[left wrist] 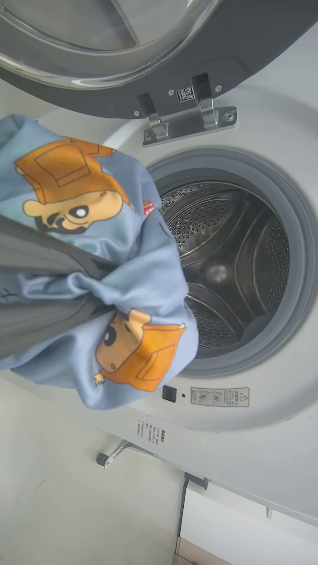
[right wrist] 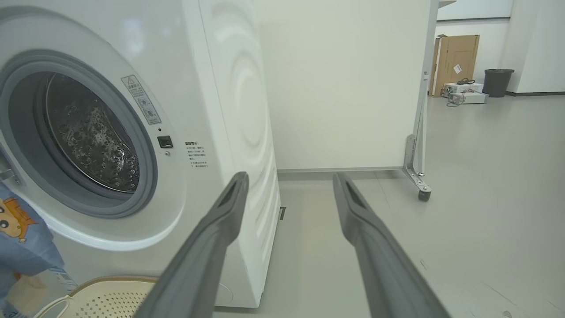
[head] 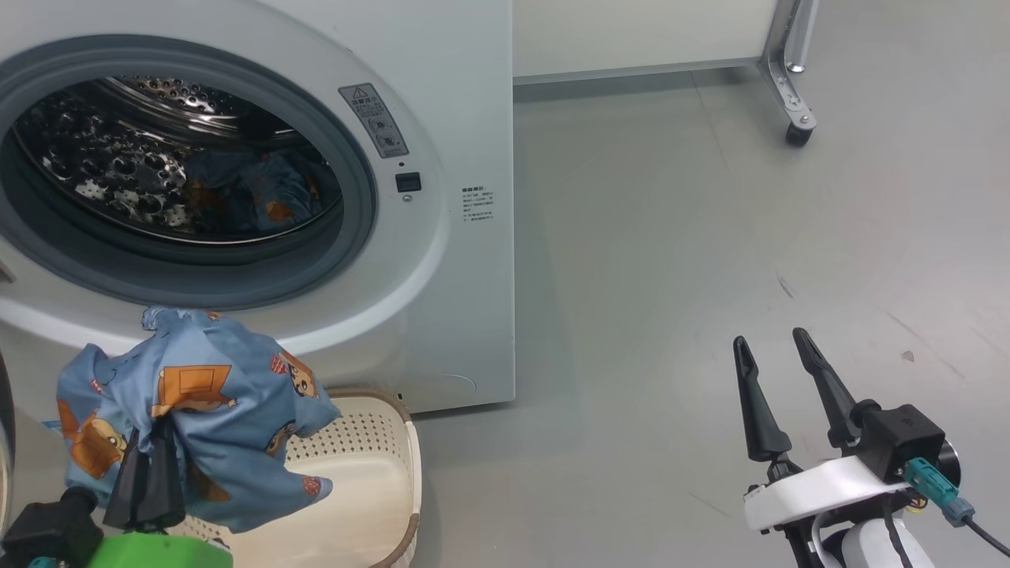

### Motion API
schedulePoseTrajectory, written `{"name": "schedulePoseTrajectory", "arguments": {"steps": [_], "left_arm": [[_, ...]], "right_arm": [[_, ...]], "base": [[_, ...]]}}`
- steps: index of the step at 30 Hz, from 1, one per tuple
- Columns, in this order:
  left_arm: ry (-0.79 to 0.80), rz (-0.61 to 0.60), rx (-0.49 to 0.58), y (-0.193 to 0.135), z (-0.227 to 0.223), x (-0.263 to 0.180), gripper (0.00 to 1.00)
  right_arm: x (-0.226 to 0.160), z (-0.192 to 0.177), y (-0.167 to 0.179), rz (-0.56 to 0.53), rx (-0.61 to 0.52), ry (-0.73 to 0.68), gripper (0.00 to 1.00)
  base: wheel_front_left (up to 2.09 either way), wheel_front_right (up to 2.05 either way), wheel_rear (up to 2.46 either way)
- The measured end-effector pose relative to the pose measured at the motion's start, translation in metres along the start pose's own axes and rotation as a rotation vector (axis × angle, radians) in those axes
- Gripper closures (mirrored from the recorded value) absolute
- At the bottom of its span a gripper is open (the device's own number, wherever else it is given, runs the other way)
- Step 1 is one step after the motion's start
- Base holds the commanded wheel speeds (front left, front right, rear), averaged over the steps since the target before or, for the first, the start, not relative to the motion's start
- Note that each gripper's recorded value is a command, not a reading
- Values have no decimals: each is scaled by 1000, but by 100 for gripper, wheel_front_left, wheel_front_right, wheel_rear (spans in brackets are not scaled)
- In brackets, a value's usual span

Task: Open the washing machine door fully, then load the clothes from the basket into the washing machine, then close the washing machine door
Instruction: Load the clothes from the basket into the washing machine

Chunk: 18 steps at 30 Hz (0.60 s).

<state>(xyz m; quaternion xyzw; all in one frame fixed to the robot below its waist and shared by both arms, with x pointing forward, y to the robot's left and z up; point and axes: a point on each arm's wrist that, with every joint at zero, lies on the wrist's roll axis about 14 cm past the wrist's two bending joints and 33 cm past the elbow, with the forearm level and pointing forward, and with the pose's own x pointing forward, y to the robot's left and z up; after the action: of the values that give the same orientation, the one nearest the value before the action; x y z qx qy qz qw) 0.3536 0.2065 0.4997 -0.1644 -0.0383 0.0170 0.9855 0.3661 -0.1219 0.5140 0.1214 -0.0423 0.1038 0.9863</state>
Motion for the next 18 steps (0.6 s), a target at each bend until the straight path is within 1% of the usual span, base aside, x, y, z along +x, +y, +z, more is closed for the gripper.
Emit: {"name": "schedulePoseTrajectory", "arguments": {"steps": [10,18], "left_arm": [[22,1,-7,-1,-9,12,100],[-24,-11,-19,-5,-3,52,100]], "right_arm": [[7,-13,-2,-5,13,44,0],[15,-33,-9,-21,29,103,0]], "base": [[0,0,0],[0,0,0]]}}
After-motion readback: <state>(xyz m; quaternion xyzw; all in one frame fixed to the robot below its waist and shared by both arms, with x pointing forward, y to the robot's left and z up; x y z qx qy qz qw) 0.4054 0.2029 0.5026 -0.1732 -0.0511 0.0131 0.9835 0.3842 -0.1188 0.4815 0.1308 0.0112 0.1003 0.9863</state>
